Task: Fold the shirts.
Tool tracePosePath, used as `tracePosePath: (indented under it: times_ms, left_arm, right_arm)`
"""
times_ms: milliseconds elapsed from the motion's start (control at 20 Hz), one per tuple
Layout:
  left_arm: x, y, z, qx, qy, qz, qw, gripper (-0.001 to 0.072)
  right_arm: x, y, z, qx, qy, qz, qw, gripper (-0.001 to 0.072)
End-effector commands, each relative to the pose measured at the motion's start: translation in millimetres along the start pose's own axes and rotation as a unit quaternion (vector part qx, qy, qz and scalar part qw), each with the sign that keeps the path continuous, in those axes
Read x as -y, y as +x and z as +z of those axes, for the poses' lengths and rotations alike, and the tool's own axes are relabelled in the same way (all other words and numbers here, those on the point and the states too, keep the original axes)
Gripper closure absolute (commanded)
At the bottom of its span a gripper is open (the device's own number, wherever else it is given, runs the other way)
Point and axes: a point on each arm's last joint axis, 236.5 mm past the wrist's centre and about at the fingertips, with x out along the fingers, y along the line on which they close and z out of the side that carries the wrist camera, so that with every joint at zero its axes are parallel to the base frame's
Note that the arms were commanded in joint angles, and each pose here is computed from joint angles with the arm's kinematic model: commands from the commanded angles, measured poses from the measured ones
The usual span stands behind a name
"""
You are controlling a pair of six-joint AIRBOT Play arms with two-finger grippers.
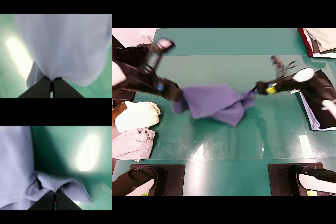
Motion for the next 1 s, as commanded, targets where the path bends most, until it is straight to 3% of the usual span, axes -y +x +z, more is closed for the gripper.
tracePosePath:
  times_ms: [0, 150, 350, 650, 800, 950]
  left_arm:
    - [-29, -75, 57, 0.102, 0.023, 0.08, 0.991, 0.0685]
    - [-22, -151, 98, 0.204, 0.028, 0.087, 0.975, 0.0685]
    - [-10, -239, 117, 0.303, 0.032, 0.085, 0.949, 0.0685]
    - [48, -333, 116, 0.428, 0.069, -0.004, 0.901, 0.0685]
    - [57, -343, 110, 0.437, 0.074, -0.02, 0.896, 0.0685]
    - [49, -287, 111, 0.375, 0.064, -0.02, 0.925, 0.0685]
  right_arm:
    - [-23, -106, 58, 0.121, -0.035, -0.002, 0.992, 0.0694]
    - [-75, -218, 98, 0.236, -0.104, -0.006, 0.966, 0.0694]
    - [-154, -355, 102, 0.382, -0.194, -0.025, 0.903, 0.0694]
    - [-227, -501, 62, 0.529, -0.281, -0.128, 0.791, 0.0695]
    - [-228, -512, 62, 0.519, -0.283, -0.157, 0.791, 0.0695]
    - [-204, -476, 83, 0.456, -0.254, -0.118, 0.845, 0.0695]
